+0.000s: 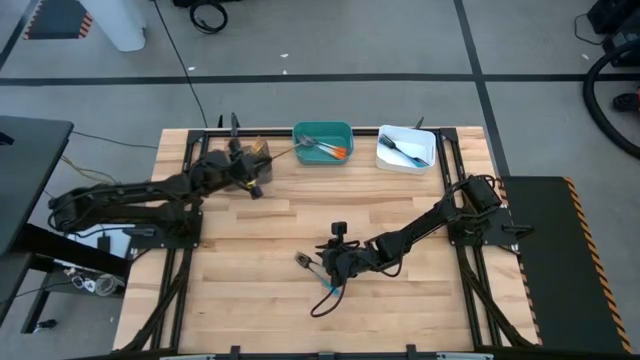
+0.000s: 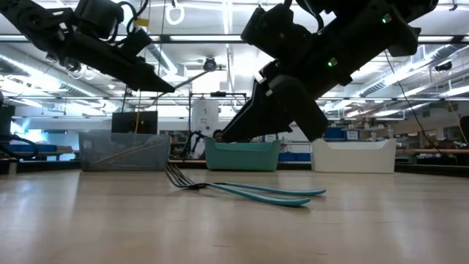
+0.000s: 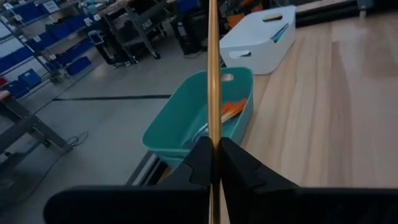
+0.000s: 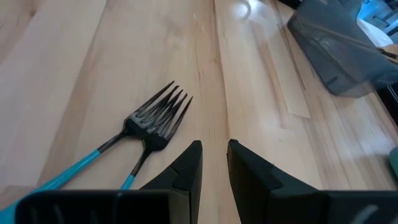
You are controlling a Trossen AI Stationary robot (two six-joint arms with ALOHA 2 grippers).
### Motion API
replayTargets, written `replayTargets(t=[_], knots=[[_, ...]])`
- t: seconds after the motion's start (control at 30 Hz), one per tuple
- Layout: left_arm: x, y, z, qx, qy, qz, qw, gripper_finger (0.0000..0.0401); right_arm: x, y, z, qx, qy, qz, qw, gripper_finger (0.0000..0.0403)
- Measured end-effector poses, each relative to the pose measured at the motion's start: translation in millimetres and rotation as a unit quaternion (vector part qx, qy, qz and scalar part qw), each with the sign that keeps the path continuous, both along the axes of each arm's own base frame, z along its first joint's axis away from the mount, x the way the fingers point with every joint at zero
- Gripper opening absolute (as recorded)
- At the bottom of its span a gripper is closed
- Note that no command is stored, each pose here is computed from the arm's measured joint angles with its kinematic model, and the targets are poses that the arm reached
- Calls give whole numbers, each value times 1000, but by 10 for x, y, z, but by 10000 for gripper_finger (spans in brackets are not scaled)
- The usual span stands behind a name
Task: Sort silverware by color (type)
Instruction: Put the gold fork into the black bin
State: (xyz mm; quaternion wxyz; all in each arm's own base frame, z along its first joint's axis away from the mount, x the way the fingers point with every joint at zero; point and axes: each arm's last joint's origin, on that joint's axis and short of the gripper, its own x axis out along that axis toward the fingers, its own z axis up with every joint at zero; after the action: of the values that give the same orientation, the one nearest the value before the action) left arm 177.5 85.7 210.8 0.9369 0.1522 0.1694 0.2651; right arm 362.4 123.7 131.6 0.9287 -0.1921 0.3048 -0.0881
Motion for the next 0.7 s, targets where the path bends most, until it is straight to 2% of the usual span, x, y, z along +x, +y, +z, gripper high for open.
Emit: replayTargets(t=[0.33, 0.53, 0.7], knots=[[-74, 64, -40, 3, 37, 14, 999, 24, 16, 6, 23, 5, -14, 0, 1000, 83], [-208, 122, -252, 4, 24, 30, 999, 24, 16, 6, 23, 5, -14, -1, 1000, 83], [-275, 152, -280, 11, -15, 34, 999, 24, 18, 5, 26, 5, -16, -1, 1000, 83]])
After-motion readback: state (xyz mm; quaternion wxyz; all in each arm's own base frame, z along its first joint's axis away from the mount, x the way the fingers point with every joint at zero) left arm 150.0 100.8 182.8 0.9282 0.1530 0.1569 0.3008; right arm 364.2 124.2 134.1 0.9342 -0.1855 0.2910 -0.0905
